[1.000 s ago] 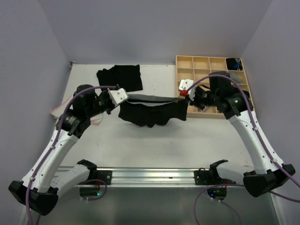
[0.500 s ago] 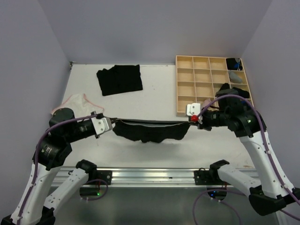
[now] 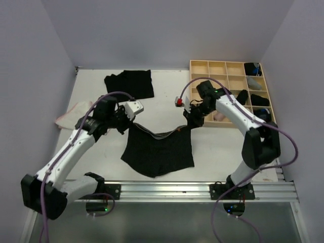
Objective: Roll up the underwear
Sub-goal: Move the underwear to the center of the board
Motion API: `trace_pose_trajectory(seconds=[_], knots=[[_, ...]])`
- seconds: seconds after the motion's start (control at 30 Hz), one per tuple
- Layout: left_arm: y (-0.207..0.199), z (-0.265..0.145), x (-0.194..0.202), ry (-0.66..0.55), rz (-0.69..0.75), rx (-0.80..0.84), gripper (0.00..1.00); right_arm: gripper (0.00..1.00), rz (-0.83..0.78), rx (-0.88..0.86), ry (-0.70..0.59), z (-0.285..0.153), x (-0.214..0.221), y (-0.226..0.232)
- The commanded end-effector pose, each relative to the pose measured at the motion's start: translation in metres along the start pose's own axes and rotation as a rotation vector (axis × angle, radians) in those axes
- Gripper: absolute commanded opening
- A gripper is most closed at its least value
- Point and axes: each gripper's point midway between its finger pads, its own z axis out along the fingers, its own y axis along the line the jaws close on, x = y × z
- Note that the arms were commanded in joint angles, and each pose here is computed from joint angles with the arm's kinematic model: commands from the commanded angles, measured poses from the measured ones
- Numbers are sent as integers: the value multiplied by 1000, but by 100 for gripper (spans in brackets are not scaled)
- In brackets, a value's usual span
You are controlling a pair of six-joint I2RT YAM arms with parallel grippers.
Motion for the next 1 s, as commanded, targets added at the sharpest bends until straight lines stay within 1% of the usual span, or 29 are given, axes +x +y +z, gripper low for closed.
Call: trace_pose_trajectory(seconds=[0.0, 0.03, 0.07, 0.1, 0.13, 0.17, 0.2, 0.23, 0.27, 0.33, 0.37, 0.4, 0.43, 0.47, 0.5, 0.53, 0.57, 0.6, 0.63, 0.67, 0.77, 0.87, 0.97], knots=[[64, 32, 10, 71, -74, -213, 0, 5, 21, 226, -60, -7, -43, -68], [79, 40, 6, 61, -84, -244, 0, 16, 78, 246, -30, 2, -39, -84], [94, 54, 22, 121, -118, -275, 7, 24, 101, 314, 6, -1, -36, -101], [117, 51, 15, 112, -146, -330, 19, 46, 105, 389, -15, -11, -50, -118], [132, 52, 16, 119, -163, -367, 40, 52, 135, 414, -13, -12, -52, -125], [144, 58, 22, 148, -189, -378, 45, 64, 140, 445, -21, -20, -57, -130], [161, 50, 15, 131, -219, -414, 47, 66, 139, 480, -38, -30, -65, -133], [165, 48, 11, 114, -232, -413, 52, 66, 138, 504, -70, -42, -73, -128], [170, 41, 9, 97, -238, -428, 53, 66, 143, 511, -82, -46, -75, -125], [167, 34, 15, 90, -234, -417, 54, 62, 156, 456, -102, -46, -77, -105], [158, 26, 8, 61, -191, -386, 54, 58, 165, 401, -86, -43, -70, -87], [141, 26, 13, 63, -175, -320, 52, 46, 170, 345, -82, -35, -66, -74], [115, 35, 22, 49, -168, -205, 49, 41, 161, 301, -61, -26, -63, -59], [100, 31, 22, 32, -129, -163, 48, 38, 178, 244, -13, -11, -44, -41], [83, 32, 31, 51, -127, -100, 46, 32, 169, 217, 23, -2, -33, -32], [65, 36, 47, 73, -128, -39, 44, 29, 142, 185, 59, 13, -28, -16], [51, 40, 52, 91, -96, -5, 43, 27, 145, 158, 110, 31, -7, -4], [40, 42, 61, 121, -89, 29, 42, 23, 133, 149, 139, 41, 1, 2], [28, 46, 76, 154, -91, 62, 40, 21, 101, 149, 183, 52, 7, 11], [20, 49, 81, 173, -70, 83, 39, 20, 100, 138, 220, 62, 21, 16], [4, 55, 104, 255, -53, 127, 37, 18, 95, 142, 296, 81, 41, 19], [-1, 58, 124, 327, -46, 143, 36, 14, 72, 150, 366, 93, 59, 20], [1, 62, 144, 413, -54, 139, 34, 13, 48, 110, 418, 105, 68, 34]])
